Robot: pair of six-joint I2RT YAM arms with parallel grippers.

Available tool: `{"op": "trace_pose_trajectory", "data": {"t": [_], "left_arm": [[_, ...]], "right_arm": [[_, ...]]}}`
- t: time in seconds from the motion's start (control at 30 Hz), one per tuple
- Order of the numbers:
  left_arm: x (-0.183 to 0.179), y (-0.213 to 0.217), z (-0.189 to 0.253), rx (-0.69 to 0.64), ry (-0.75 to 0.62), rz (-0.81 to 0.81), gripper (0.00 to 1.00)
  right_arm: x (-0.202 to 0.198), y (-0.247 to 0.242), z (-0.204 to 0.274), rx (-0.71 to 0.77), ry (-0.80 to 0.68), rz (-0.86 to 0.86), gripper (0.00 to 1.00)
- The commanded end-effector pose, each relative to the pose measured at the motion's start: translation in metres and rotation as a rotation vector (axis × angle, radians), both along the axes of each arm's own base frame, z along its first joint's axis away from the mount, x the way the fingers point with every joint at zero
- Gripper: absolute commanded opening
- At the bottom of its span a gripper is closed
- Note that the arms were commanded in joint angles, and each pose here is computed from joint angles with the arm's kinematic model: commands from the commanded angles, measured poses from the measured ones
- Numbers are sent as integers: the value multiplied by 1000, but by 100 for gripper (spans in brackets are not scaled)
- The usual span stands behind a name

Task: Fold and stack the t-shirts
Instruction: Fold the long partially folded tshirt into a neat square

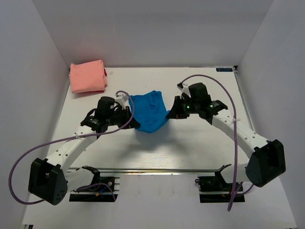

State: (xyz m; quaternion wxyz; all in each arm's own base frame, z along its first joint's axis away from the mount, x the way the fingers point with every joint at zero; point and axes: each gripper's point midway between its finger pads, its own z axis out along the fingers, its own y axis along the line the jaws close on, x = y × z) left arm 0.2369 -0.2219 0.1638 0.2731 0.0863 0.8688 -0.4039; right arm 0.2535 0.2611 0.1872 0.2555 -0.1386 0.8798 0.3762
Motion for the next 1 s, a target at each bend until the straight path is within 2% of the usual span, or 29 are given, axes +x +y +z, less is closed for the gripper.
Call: {"op": "trace_pose_trajectory", "data": {"t": [0.0,0.03,0.1,0.13,0.2,0.23,0.53,0.97], "left_arm": [[26,9,23,3,-16,138,0],[35,9,28,12,-32,159,0],[53,18,29,45,-21,269,0],[61,18,39,44,-44,286,0],[77,27,34,79,-19,368,0],[87,31,41,87,-32,398,0],[138,61,30,153,-5,571,0],[200,49,15,129,-11,494,0]], "right_arm": [[17,14,23,43,-10,11,0],[23,19,39,65,-39,14,0],[33,26,32,66,-8,23,0],[43,28,48,87,-40,16,0],[50,34,38,83,3,15,0],[56,35,49,104,-2,16,0],[97,31,27,130,108,-38,0],[159,34,12,193,117,-42,0]]}}
